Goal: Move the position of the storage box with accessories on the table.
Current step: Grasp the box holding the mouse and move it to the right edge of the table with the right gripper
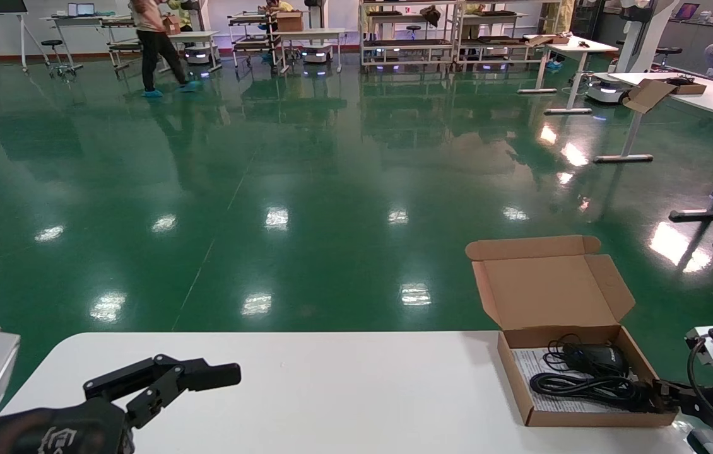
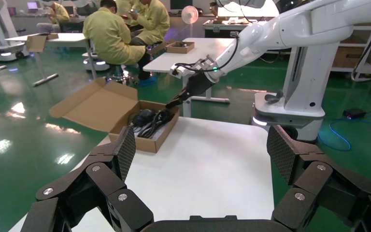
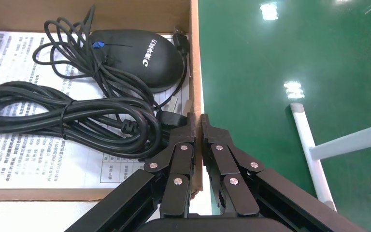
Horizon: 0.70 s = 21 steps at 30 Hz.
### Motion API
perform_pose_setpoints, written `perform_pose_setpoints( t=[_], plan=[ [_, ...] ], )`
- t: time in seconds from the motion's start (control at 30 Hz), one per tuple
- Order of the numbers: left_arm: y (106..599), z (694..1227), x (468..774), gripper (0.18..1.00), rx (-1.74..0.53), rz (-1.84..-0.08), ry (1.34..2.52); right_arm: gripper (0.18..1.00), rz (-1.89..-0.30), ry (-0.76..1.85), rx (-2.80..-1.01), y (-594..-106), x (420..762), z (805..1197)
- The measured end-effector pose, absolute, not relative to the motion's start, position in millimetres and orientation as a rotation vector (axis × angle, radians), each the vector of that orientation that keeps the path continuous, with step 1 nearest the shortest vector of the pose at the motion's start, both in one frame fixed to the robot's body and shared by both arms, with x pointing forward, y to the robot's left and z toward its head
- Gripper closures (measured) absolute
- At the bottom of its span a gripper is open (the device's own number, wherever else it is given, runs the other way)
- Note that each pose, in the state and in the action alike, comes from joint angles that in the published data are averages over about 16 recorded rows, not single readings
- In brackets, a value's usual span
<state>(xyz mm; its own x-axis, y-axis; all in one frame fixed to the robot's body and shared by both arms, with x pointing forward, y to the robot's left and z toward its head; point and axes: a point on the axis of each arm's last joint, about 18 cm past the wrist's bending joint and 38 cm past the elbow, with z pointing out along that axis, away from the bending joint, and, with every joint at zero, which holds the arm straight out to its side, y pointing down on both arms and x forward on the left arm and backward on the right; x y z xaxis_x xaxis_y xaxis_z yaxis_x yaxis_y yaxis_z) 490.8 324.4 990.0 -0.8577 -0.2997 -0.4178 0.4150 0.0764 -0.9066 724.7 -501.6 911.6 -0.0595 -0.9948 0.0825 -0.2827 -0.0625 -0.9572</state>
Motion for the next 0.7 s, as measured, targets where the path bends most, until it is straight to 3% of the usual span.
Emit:
perform_pose_setpoints(
  t=[0.47, 0.7],
  plan=[
    [324.4, 990.0, 490.8, 0.184, 0.114, -1.834, 1.851, 0.954, -1.185, 1.396, -1.460, -495.7, 727.8, 911.0],
    [324.4, 990.0, 490.8, 0.184, 0.114, -1.834, 1.851, 0.888, -1.196, 1.379, -1.459, -494.5, 728.9, 916.0]
  ],
)
